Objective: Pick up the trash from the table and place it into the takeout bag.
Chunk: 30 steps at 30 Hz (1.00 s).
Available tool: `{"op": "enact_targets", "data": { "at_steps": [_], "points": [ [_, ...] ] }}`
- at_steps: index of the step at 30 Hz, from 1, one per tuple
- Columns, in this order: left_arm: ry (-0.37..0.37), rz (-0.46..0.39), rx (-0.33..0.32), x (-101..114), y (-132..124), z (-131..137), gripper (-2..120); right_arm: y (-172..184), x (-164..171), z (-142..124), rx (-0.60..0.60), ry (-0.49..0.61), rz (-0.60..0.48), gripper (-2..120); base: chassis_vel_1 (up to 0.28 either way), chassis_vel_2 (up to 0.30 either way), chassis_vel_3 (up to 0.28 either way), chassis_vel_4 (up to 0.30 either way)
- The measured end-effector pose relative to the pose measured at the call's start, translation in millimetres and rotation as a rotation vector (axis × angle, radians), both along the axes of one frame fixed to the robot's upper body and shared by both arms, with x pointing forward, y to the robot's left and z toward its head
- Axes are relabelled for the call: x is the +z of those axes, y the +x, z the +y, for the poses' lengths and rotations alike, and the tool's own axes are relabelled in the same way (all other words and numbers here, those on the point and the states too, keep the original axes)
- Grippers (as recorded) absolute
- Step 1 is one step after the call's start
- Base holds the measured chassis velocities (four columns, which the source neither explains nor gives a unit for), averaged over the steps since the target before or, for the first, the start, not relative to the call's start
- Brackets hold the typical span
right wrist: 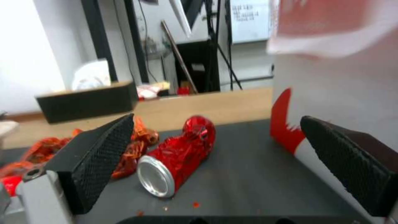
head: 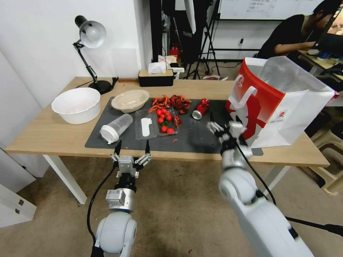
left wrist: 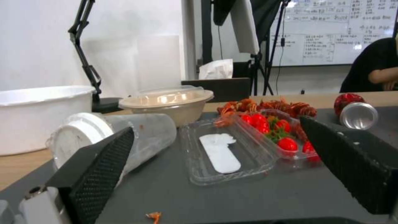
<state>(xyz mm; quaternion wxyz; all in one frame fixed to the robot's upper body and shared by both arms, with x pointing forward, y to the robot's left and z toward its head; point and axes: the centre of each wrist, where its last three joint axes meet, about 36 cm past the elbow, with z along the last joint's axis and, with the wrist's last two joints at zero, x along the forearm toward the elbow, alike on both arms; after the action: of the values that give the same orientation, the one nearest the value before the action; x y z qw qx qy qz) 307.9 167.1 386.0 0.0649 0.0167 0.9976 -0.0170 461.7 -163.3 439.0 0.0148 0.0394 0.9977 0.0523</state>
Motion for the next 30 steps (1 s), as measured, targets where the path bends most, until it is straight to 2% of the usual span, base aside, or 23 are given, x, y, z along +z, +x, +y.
{"op": "enact_targets", "data": {
  "at_steps": [2,4,7,14,24,30],
  "points": [
    [0.001,0.000,0.001,-0.3,0.2,0.5,99,6.8,0.4,3.3,-0.003,-0.002,0.014,100,0.000,0.000,0.000,0.000],
    [0.003,0.000,0.005,-1.3,1.1,1.8,99,33.2,5.8,18.0,-0.015,-0.002,0.059,100,0.000,0.000,0.000,0.000],
    [0.004,0.001,0.006,-1.8,1.5,2.1,100,51.5,9.7,33.1,-0.023,-0.006,0.088,100,0.000,0.000,0.000,0.000],
    [0.007,-0.001,0.015,-2.1,2.5,5.2,99,80.1,11.9,58.0,-0.073,-0.058,0.195,100,0.000,0.000,0.000,0.000],
    [0.007,-0.004,0.022,-3.6,2.8,7.3,99,104.9,-1.3,68.1,-0.102,-0.069,0.305,100,0.000,0.000,0.000,0.000],
    [0.006,-0.007,0.029,-4.0,2.2,9.2,99,110.6,-8.0,75.4,-0.086,-0.051,0.320,100,0.000,0.000,0.000,0.000]
  ]
}}
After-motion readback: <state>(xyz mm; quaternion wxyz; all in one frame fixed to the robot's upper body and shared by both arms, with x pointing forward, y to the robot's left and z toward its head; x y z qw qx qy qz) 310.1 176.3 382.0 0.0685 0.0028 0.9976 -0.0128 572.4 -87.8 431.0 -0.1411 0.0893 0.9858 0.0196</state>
